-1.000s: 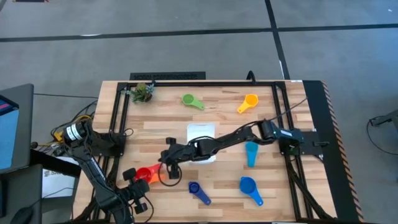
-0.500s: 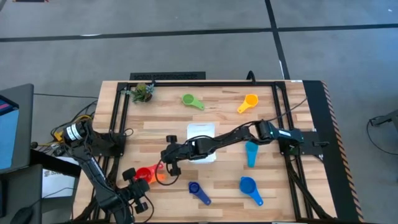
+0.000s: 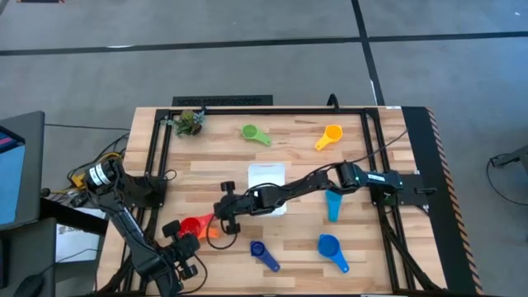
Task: Nest measuring cups in basket
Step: Stack the red measuring cup on top of the orange measuring cup
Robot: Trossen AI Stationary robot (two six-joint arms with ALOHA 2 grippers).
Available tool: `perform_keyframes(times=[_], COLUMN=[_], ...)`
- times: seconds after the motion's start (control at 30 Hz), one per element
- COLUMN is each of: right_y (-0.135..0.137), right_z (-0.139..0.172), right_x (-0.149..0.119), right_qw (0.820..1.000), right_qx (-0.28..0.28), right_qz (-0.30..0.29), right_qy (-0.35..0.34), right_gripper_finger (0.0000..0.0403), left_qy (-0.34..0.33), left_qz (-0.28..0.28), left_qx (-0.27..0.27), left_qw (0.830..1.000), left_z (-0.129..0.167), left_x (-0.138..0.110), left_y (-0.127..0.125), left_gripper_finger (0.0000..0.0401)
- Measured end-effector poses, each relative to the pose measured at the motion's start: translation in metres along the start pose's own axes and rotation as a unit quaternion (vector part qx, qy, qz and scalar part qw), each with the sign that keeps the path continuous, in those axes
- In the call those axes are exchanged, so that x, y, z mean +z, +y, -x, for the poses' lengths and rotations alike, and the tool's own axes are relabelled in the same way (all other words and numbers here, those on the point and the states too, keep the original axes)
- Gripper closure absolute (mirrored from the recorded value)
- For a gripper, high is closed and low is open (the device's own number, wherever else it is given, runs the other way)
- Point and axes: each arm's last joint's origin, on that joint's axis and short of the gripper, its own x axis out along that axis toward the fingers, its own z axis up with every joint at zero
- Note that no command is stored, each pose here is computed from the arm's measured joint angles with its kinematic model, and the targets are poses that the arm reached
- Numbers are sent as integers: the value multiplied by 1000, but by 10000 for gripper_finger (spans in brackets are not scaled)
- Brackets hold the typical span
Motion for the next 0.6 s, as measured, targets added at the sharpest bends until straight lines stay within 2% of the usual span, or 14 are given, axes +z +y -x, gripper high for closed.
perform_keyframes(times=[0.2, 0.5, 0.6], right_y=[-5, -15, -19], right_z=[3, 1, -1], right_x=[10, 7, 5], right_qw=[1000, 1000, 1000], right_qx=[-7, -15, -2], right_qz=[9, 12, 15], right_qy=[-16, -14, -16], right_gripper_finger=[399, 399, 399], left_qy=[1, 1, -2], left_qz=[1, -10, -14], left_qx=[0, 4, 12], left_qw=[1000, 1000, 1000], left_z=[0, 0, 0], left_x=[0, 0, 0], left_y=[0, 1, 3], left_gripper_finger=[401, 401, 401])
